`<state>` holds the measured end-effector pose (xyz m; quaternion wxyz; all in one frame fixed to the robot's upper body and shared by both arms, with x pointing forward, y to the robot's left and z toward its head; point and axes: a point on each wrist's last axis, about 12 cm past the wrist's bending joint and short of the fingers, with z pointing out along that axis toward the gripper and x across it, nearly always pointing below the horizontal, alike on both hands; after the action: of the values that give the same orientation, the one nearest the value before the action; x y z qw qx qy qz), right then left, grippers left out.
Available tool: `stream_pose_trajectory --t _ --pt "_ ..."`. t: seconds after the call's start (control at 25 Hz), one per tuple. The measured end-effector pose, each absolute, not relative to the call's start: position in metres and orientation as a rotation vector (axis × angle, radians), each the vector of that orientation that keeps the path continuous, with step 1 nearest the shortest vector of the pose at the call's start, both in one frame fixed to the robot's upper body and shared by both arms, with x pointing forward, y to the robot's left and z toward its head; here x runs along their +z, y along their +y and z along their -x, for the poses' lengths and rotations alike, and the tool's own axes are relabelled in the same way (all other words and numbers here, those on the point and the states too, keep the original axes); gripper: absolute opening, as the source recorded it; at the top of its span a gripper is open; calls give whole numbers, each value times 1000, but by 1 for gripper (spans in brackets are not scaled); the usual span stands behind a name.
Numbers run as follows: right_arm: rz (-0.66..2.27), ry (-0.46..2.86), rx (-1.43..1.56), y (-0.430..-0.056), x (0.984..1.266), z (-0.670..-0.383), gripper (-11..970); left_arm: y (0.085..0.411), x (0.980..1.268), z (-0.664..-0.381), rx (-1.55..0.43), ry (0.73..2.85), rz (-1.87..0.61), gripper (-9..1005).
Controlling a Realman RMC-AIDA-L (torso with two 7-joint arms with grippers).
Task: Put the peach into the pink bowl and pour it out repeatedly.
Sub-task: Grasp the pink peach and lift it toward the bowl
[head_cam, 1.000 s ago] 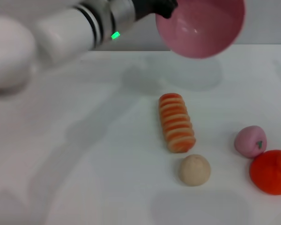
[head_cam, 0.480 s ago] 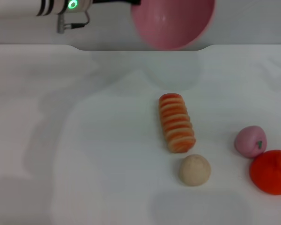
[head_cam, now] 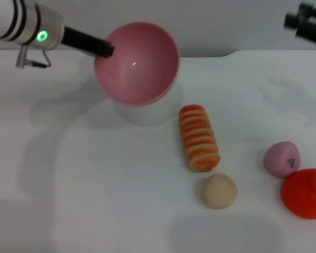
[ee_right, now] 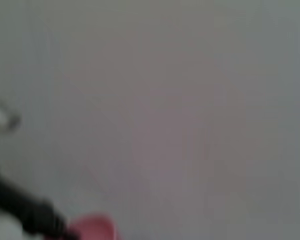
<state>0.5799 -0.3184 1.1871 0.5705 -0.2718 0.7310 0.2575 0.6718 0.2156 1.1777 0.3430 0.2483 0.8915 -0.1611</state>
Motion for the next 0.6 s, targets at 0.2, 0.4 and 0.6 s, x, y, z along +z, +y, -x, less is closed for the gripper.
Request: stream_pose_trajectory --t 0.2,0.4,0.6 --pt "708 1993 540 -304 1191 -584 390 228 1167 -665 -421 2358 -603 42" --pt "810 2168 508 -296 1182 -581 388 230 1160 -658 -440 2392 -617 42" --pt "936 2321 454 -287 1167 -574 386 227 1159 -653 -467 2423 -660 42"
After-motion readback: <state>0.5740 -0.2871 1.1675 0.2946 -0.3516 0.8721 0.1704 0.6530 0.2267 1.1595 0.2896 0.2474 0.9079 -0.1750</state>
